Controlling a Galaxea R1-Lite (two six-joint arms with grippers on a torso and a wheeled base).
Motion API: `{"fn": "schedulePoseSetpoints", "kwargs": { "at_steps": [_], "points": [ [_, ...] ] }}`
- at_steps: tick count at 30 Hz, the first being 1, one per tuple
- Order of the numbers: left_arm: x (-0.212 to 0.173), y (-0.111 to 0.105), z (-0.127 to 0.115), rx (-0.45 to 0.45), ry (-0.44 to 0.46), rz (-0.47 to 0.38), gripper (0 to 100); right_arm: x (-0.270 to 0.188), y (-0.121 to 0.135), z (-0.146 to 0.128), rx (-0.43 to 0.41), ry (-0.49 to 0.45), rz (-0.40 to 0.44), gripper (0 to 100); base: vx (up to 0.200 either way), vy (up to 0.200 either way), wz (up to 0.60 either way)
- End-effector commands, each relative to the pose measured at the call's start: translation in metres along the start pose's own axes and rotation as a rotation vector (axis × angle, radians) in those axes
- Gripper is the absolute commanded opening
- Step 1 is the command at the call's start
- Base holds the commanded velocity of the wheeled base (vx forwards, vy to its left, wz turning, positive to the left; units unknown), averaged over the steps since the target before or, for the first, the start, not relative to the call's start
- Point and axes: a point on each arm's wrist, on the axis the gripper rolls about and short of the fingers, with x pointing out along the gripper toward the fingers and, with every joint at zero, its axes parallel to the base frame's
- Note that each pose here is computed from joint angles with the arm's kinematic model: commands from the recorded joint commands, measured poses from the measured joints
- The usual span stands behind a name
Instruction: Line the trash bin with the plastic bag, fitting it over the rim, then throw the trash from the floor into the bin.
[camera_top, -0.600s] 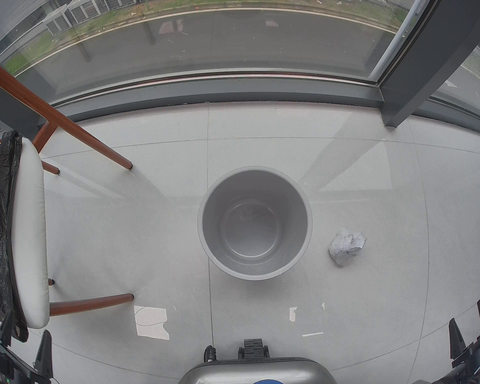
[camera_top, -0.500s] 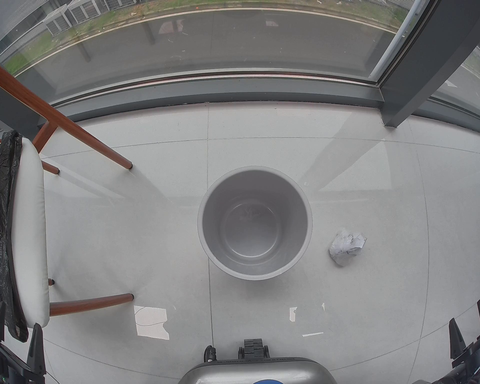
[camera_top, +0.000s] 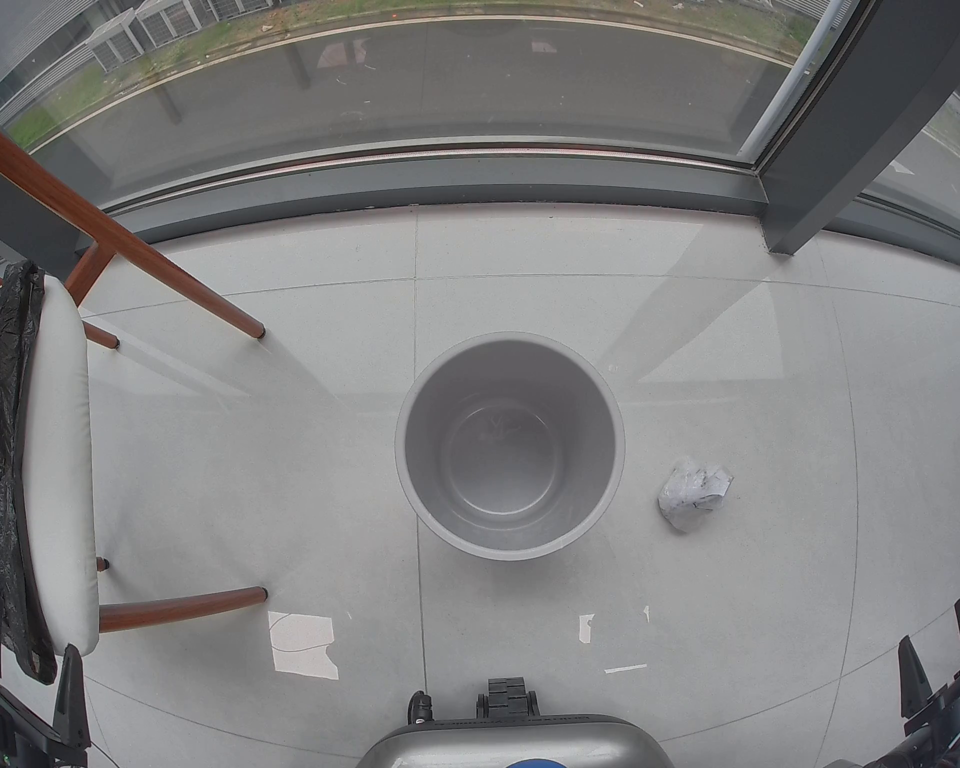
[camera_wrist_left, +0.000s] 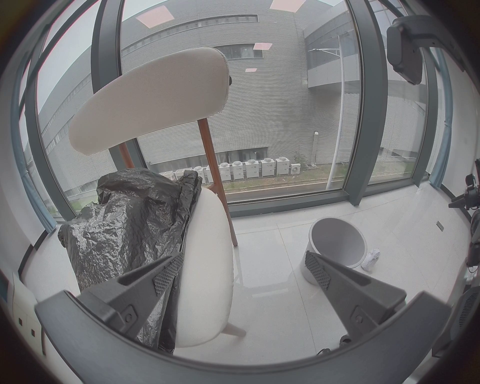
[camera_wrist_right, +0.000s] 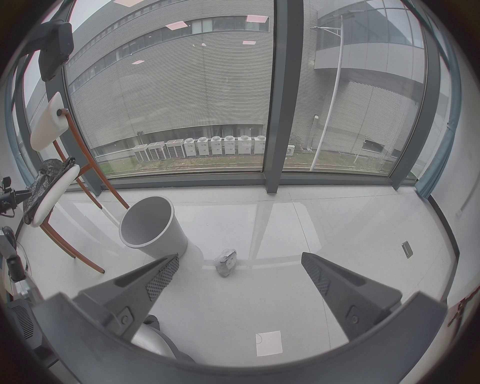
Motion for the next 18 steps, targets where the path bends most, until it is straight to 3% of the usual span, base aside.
{"fn": "schedulePoseSetpoints", "kwargs": {
  "at_steps": [1,7,16,18],
  "points": [
    [0.000,0.000,0.001,0.000,-0.017,0.001,100,0.000,0.000,-0.005,-0.001,0.001,0.000,100,0.000,0.000,0.00],
    [-0.003,0.002,0.025,0.001,-0.119,0.007,100,0.000,0.000,-0.005,-0.001,0.002,0.000,100,0.000,0.000,0.00],
    [-0.009,0.005,0.053,0.011,-0.157,0.022,100,0.000,0.000,-0.005,-0.001,0.001,0.002,100,0.000,0.000,0.00],
    [-0.008,0.007,0.075,0.015,-0.147,0.046,100,0.000,0.000,-0.005,-0.001,0.001,0.000,100,0.000,0.000,0.00]
  ]
}}
